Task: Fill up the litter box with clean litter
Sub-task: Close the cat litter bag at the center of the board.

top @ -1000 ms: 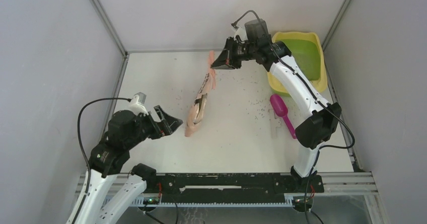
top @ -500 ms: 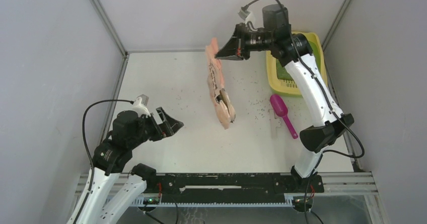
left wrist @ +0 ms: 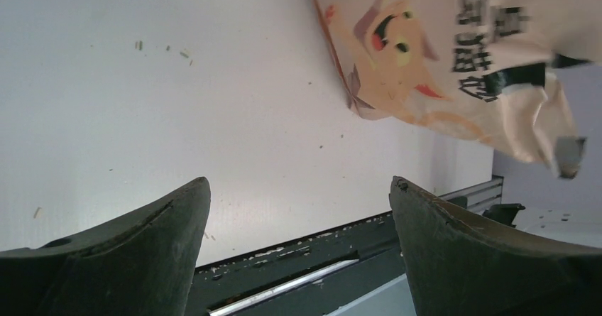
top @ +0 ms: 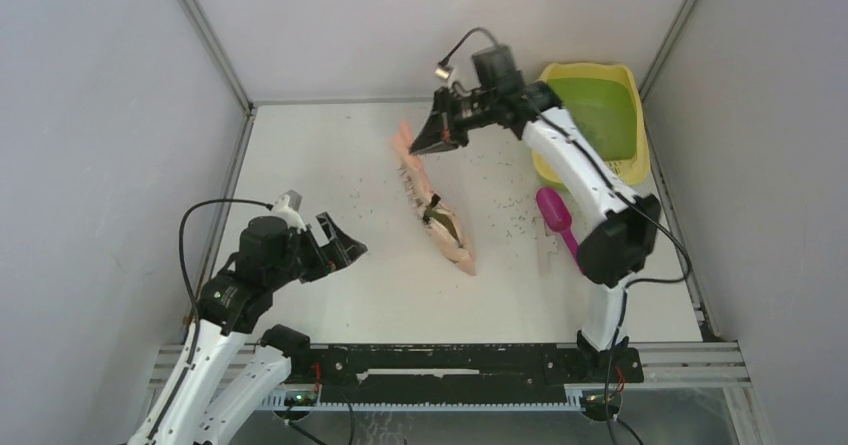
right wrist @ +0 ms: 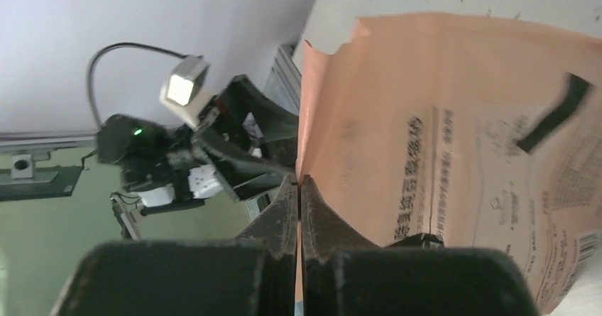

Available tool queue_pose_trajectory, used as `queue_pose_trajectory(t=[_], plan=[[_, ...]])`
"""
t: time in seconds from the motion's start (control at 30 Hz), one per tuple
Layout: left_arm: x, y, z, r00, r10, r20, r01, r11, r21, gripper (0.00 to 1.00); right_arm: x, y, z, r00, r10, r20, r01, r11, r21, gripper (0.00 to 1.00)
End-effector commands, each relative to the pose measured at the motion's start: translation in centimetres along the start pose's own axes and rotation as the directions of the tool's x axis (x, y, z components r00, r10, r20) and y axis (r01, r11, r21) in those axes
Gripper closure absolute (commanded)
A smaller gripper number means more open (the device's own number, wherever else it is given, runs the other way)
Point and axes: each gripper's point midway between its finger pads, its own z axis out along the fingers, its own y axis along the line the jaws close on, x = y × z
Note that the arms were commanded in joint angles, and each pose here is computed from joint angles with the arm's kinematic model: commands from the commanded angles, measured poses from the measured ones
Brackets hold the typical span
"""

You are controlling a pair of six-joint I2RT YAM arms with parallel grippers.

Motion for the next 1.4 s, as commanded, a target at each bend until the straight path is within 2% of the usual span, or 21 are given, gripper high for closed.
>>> queue_pose_trajectory(t=[0.0,0.07,0.17,0.2,0.23,0.33,0.47,0.57,0.67,0.77,0.87,1.07,1.17,1.37], plan=[[0.8,1.6,2.9,0.998,-0.053,-0.022,0.051,0.998,-0.047,0.00,0.5,-5.4,6.1,0.996,0.025,-0.090,-0.027,0.999,-0.017,1.00],[1.4,2.9,4.6,0.997,-0.053,-0.063,0.046,0.993,-0.108,0.00,0.5,-6.7,7.4,0.992,0.047,-0.116,-0.050,0.998,-0.028,1.00],[2.3,3.6,6.5,0.991,-0.051,-0.120,0.035,0.990,-0.134,0.00,0.3,-5.8,7.5,0.993,0.009,-0.117,-0.017,0.997,-0.069,0.98],[2.3,3.5,7.1,0.991,-0.054,-0.122,0.038,0.991,-0.124,0.00,0.2,-5.0,7.0,0.993,-0.014,-0.114,0.004,0.997,-0.083,0.83],[2.3,3.4,7.4,0.991,-0.057,-0.123,0.042,0.992,-0.120,0.00,0.2,-4.5,6.5,0.993,-0.034,-0.111,0.024,0.996,-0.091,0.76],[2.0,3.1,8.1,0.991,-0.061,-0.122,0.047,0.992,-0.113,0.00,0.2,-4.5,4.4,0.995,-0.067,-0.077,0.064,0.997,-0.049,0.64],[1.3,2.5,8.2,0.991,-0.041,-0.129,0.027,0.993,-0.111,0.00,0.2,-6.1,0.5,0.998,-0.057,0.025,0.056,0.998,0.042,0.53],[0.9,2.1,8.1,0.992,-0.040,-0.123,0.027,0.994,-0.104,0.00,2.3,-9.1,-1.8,0.995,-0.004,0.096,-0.010,0.990,0.138,0.53],[0.9,1.6,8.1,0.992,-0.054,-0.113,0.044,0.995,-0.085,0.00,5.5,-11.1,-2.6,0.994,0.034,0.101,-0.053,0.980,0.191,0.54],[1.1,1.1,8.2,0.992,-0.074,-0.099,0.069,0.996,-0.060,0.00,9.6,-12.4,-1.7,0.998,0.055,0.009,-0.056,0.970,0.238,0.55],[1.3,0.7,8.6,0.992,-0.094,-0.084,0.091,0.995,-0.040,0.00,12.0,-13.6,0.2,0.995,0.099,-0.026,-0.089,0.964,0.250,0.56],[1.8,-0.2,9.3,0.991,-0.114,-0.073,0.113,0.993,-0.018,0.00,17.6,-13.5,7.0,0.969,0.133,-0.209,-0.087,0.972,0.217,0.58],[1.9,-0.4,9.3,0.991,-0.115,-0.073,0.114,0.993,-0.014,0.00,18.6,-14.2,7.5,0.967,0.172,-0.189,-0.132,0.970,0.206,0.59],[1.7,-0.6,9.1,0.992,-0.108,-0.067,0.108,0.994,-0.005,0.00,16.0,-14.2,2.7,0.987,0.152,-0.060,-0.136,0.967,0.216,0.59]])
